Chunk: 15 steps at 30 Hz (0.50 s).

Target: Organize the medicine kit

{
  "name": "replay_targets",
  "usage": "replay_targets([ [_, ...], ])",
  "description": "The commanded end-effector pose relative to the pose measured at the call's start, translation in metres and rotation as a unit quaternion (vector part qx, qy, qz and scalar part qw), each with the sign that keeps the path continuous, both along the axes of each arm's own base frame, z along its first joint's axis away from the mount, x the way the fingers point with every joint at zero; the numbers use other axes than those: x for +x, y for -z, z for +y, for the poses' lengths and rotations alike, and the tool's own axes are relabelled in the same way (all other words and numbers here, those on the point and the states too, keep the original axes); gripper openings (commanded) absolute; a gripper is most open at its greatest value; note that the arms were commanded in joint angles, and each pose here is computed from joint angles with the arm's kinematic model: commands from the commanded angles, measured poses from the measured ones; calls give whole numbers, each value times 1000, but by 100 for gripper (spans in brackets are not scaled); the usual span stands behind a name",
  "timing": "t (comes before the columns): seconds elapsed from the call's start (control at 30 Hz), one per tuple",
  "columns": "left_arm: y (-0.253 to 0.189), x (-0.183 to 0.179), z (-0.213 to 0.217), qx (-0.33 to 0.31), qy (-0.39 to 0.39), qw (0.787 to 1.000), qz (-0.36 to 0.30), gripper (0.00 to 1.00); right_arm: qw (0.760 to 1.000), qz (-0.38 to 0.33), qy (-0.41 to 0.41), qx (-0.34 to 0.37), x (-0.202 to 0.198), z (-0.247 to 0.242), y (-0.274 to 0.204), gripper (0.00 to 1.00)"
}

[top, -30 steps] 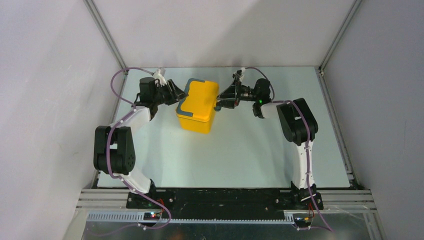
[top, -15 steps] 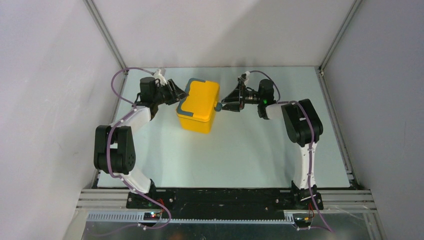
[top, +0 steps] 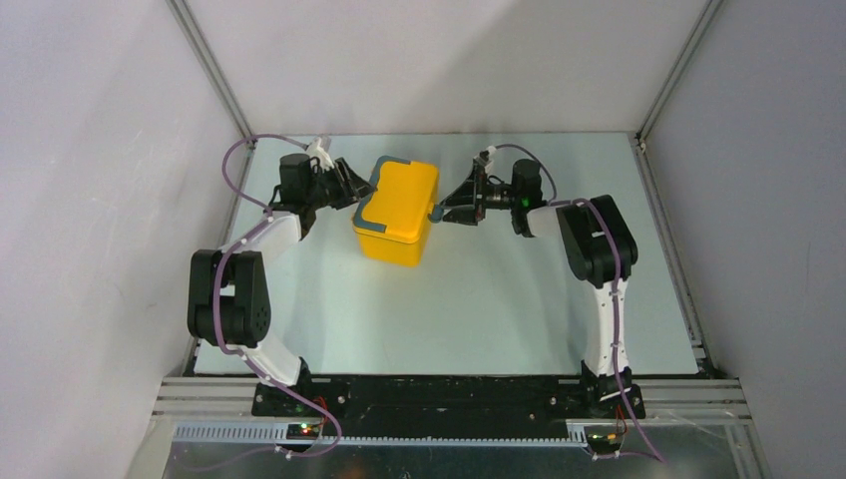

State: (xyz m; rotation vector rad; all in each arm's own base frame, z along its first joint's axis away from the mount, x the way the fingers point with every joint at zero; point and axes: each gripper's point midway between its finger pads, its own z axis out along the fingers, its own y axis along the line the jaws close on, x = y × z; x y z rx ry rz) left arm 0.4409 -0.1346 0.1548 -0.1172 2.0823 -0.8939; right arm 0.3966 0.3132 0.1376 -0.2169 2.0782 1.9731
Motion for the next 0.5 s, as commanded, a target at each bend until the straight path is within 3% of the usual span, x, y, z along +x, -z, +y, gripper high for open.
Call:
replay_targets([
  [0.0,23,-20,-15,12,32,999,42,47,998,-34,-33,33,0,22,-12,92],
  [0.03,23,-21,-15,13,32,999,41,47,998,-18,-40,41,-1,26,-15,92],
  [0.17,23,-23,-18,17,37,998,39,47,993,-59,-67,78,-12,33,-35,92],
  [0.47,27,-26,-24,24,43,998,40,46,988,-93,-80,96,-22,25,-66,89],
])
